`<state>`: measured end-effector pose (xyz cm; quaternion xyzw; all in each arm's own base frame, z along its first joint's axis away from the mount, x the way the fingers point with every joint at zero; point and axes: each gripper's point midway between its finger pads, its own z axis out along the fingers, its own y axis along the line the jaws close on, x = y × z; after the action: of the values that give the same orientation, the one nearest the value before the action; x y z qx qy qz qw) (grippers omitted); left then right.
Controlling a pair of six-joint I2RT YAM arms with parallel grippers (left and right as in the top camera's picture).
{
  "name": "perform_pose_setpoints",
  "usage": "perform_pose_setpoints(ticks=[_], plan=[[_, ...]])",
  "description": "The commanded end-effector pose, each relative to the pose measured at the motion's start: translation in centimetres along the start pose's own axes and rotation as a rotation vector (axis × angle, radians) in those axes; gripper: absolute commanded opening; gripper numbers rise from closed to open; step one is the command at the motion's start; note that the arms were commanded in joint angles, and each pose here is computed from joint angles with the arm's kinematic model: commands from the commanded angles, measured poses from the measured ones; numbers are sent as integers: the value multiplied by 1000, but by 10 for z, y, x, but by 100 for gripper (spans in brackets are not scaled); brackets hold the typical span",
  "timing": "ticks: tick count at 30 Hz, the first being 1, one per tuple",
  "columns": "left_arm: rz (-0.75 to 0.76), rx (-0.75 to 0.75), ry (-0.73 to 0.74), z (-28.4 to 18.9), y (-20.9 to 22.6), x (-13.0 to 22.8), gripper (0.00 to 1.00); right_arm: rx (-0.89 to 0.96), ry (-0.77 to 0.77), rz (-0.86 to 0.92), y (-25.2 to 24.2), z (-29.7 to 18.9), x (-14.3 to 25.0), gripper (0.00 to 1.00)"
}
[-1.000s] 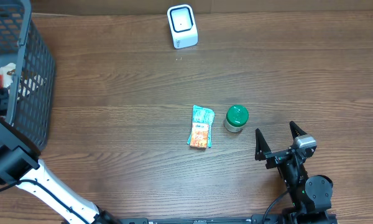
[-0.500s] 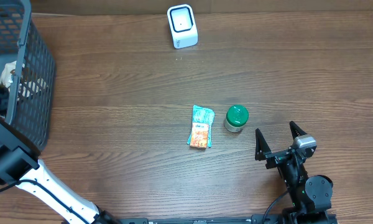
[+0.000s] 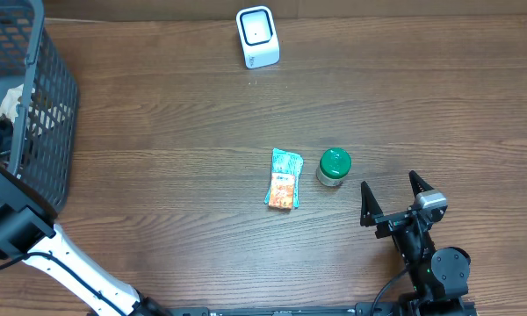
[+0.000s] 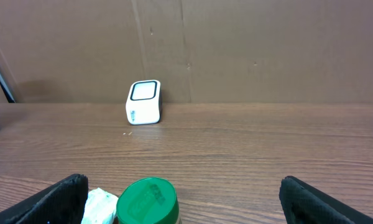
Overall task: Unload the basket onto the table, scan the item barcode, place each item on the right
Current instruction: 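Grasp the red-and-white snack bar pack in the basket with the left gripper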
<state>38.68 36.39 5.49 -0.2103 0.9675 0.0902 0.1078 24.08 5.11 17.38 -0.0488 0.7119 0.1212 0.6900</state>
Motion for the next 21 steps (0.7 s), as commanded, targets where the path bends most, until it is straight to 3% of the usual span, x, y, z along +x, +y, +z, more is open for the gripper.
perform_pose_setpoints(ticks=[1, 13, 19, 21], plan=[[-87, 1, -86, -19, 4, -27, 100, -1, -3, 4, 0, 0, 2, 100], [-300, 5, -126, -12, 3, -36, 100, -1, -3, 4, 0, 0, 2, 100], [-520, 17, -132, -12, 5, -37, 100, -1, -3, 4, 0, 0, 2, 100], [-527, 18, -137, -12, 6, -38, 84, -1, -3, 4, 0, 0, 2, 100]])
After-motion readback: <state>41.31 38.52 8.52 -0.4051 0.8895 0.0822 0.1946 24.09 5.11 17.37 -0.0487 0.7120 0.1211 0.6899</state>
